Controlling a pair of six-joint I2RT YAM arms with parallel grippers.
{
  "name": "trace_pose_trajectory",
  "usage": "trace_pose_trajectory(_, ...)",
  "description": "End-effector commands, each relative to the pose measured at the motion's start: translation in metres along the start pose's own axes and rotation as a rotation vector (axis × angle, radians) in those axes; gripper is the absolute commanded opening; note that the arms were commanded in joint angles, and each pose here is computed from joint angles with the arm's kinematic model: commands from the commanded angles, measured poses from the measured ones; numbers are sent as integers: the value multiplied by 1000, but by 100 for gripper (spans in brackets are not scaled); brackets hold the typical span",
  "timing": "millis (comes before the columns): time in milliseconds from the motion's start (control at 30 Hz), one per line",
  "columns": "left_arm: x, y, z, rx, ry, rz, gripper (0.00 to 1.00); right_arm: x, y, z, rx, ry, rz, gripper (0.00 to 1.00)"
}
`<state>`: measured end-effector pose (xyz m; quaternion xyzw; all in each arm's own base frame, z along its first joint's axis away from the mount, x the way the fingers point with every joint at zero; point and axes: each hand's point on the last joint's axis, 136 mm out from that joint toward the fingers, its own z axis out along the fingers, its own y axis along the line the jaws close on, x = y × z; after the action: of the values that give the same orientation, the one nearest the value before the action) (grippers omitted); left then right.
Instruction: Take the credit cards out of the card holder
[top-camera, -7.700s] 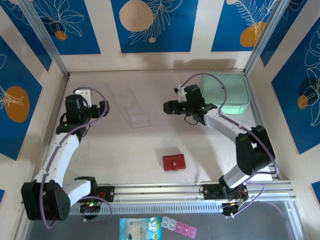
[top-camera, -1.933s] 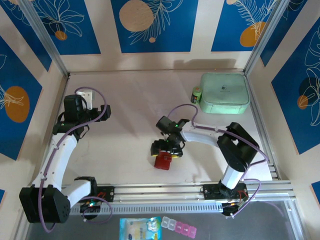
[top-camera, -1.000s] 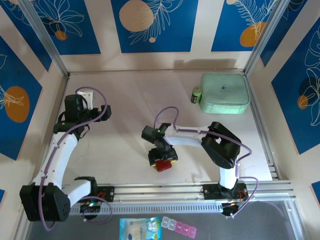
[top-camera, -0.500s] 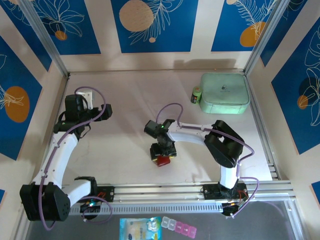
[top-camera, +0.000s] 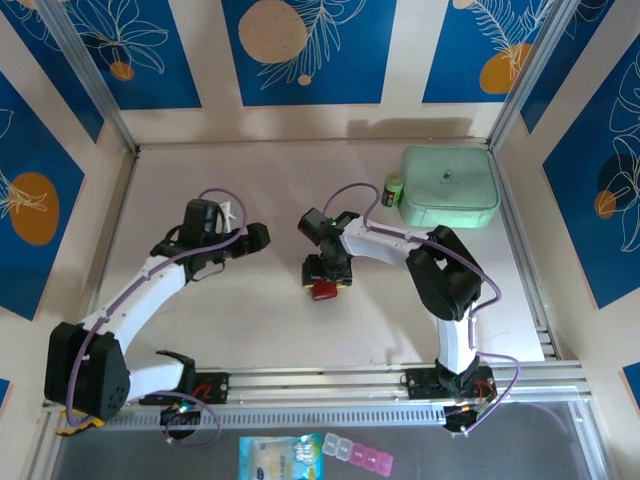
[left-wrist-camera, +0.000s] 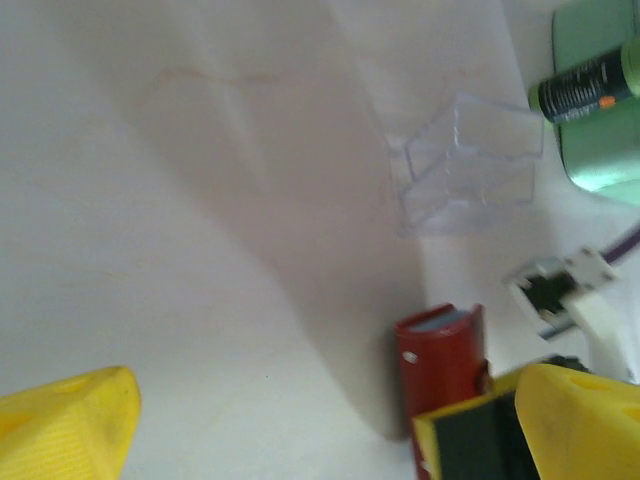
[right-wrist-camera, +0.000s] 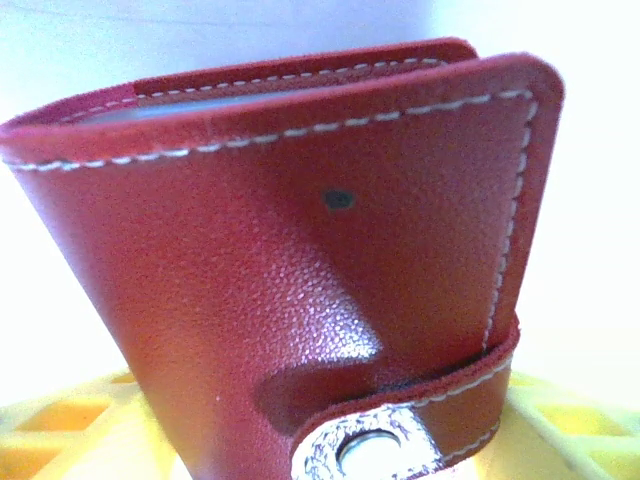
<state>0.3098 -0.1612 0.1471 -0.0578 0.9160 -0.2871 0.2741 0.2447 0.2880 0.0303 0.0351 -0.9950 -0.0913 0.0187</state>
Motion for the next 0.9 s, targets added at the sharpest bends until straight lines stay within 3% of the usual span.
trace_pose_trajectory(0, 14, -14, 17, 11, 24, -52, 95, 1, 2, 7, -1, 31, 6, 70)
trace_pose_trajectory(267, 47, -32, 54, 60, 137, -111, 91, 6, 4, -8, -46, 20, 23, 80)
trace_pose_trajectory(500, 60, -62, 75, 182, 198, -139, 74, 7, -2, -40, -105, -17, 26, 81)
trace_pose_trajectory(867, 87, -59, 96, 173, 224, -279, 41, -2, -18, -52, -158, -36, -12, 59)
